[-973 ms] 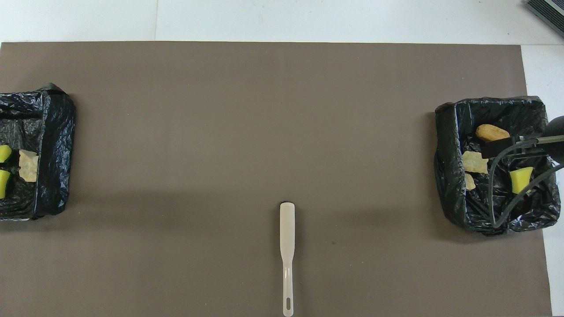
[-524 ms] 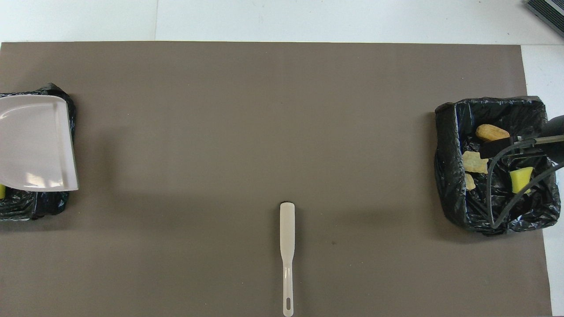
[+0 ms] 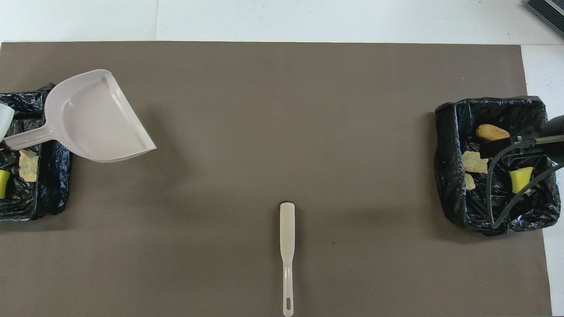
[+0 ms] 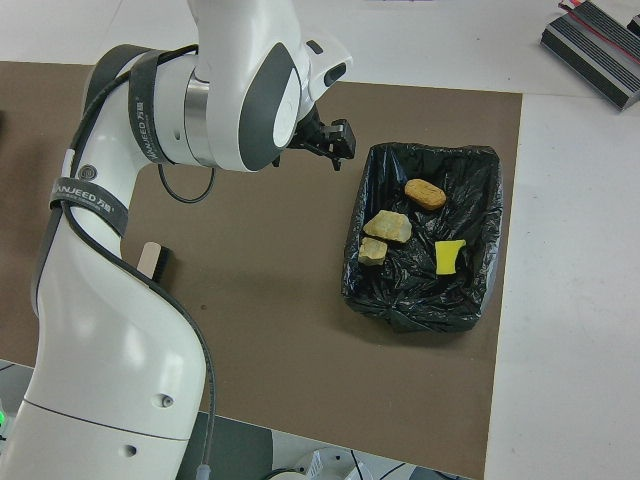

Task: Sweep and dump trash in bin
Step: 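Bring the empty dustpan back to the table center with the left gripper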

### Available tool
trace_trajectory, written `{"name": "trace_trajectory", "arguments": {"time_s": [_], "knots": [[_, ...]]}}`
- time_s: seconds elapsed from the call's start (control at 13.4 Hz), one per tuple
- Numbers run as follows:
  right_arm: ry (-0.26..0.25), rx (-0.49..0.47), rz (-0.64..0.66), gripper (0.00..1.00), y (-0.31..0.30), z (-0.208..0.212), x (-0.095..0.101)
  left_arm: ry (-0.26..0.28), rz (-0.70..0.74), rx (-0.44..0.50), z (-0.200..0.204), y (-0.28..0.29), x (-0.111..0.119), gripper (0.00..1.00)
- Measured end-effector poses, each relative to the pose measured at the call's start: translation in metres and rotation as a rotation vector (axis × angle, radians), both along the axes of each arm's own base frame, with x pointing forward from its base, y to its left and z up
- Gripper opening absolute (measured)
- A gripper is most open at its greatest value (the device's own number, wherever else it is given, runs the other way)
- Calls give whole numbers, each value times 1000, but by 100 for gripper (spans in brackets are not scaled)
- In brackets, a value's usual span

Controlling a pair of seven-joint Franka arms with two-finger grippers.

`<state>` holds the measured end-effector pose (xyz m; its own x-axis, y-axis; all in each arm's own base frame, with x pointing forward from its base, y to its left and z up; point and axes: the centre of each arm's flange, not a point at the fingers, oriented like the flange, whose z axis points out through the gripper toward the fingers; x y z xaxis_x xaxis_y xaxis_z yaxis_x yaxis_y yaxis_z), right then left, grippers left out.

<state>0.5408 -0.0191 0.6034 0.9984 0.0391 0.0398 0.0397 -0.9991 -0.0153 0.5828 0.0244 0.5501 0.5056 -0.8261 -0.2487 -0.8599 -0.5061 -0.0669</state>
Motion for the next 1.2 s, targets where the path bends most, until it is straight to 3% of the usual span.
{"name": "trace_trajectory", "arguments": {"time_s": [0.22, 0.6, 0.97, 1.2], "knots": [[0, 0, 0, 100, 0, 0, 0, -39, 157, -52, -13, -48, -1, 33], [0, 0, 0, 100, 0, 0, 0, -156, 440, -178, -35, -135, 0, 33], [0, 0, 0, 100, 0, 0, 0, -221, 629, -234, -79, -242, -3, 33], [0, 0, 0, 100, 0, 0, 0, -225, 631, -253, -114, -309, -14, 33]]}}
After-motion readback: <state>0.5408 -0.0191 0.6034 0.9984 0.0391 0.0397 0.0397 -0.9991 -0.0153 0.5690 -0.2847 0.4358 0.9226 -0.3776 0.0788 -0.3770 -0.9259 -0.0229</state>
